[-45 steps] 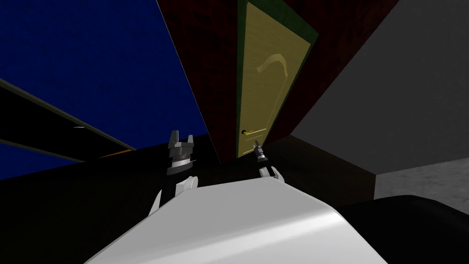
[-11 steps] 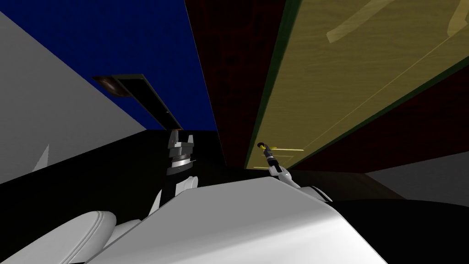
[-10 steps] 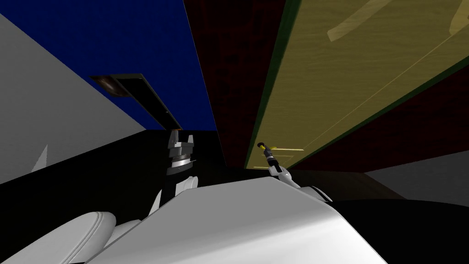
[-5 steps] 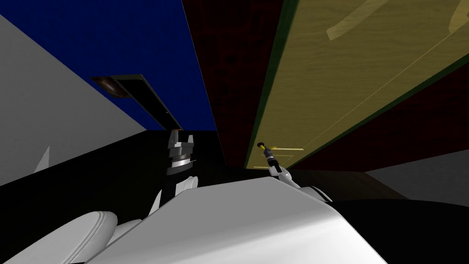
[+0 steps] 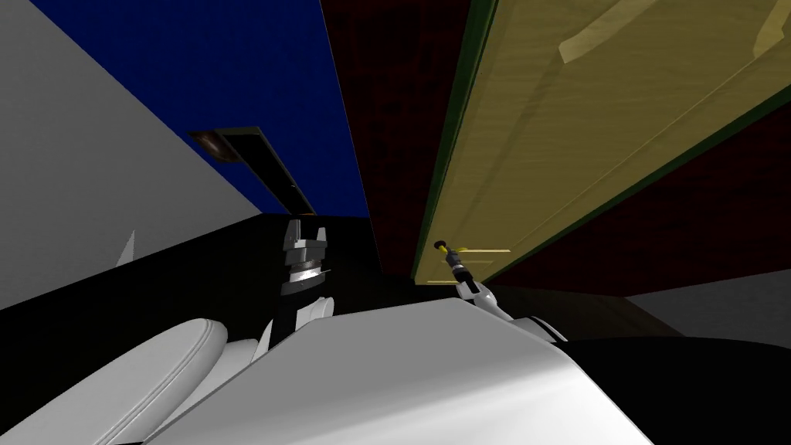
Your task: Pull the door open
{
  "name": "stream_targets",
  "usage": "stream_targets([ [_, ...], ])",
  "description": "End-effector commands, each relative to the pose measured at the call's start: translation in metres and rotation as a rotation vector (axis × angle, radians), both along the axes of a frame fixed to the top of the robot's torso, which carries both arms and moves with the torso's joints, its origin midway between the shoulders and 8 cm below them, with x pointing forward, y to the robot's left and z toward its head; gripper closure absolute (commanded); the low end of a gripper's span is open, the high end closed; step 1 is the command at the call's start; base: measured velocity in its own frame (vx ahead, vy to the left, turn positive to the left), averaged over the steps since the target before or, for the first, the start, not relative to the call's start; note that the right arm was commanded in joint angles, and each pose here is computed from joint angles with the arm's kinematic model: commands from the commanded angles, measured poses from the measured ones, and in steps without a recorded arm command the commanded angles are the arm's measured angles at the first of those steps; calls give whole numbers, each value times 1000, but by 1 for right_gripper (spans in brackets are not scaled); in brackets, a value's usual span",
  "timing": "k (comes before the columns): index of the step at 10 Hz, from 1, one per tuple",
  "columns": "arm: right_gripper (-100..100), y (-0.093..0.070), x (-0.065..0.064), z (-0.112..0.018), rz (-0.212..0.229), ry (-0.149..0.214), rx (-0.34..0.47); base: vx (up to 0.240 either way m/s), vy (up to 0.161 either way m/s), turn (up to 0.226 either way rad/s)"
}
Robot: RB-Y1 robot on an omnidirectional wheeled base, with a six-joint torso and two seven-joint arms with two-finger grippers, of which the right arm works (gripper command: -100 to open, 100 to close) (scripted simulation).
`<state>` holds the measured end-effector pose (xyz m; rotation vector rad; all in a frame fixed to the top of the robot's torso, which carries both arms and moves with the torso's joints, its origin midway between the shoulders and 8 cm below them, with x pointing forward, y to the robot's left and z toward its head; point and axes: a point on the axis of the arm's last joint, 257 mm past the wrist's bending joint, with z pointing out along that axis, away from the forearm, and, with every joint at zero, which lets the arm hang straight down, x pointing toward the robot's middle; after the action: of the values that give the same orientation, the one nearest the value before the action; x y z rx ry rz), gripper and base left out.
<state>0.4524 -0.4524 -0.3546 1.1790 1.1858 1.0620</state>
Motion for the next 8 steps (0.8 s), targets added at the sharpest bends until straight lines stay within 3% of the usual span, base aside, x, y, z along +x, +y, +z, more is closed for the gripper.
stream_targets([
  [1,100,3,-4,0,27,-2,0,-225,-71,118],
  [4,100,6,-12,0,69,2,1,-206,-77,109],
  [5,100,7,-12,-3,60,8,2,-95,-22,27],
  [8,100,6,-29,-3,105,6,1,-178,-60,132],
])
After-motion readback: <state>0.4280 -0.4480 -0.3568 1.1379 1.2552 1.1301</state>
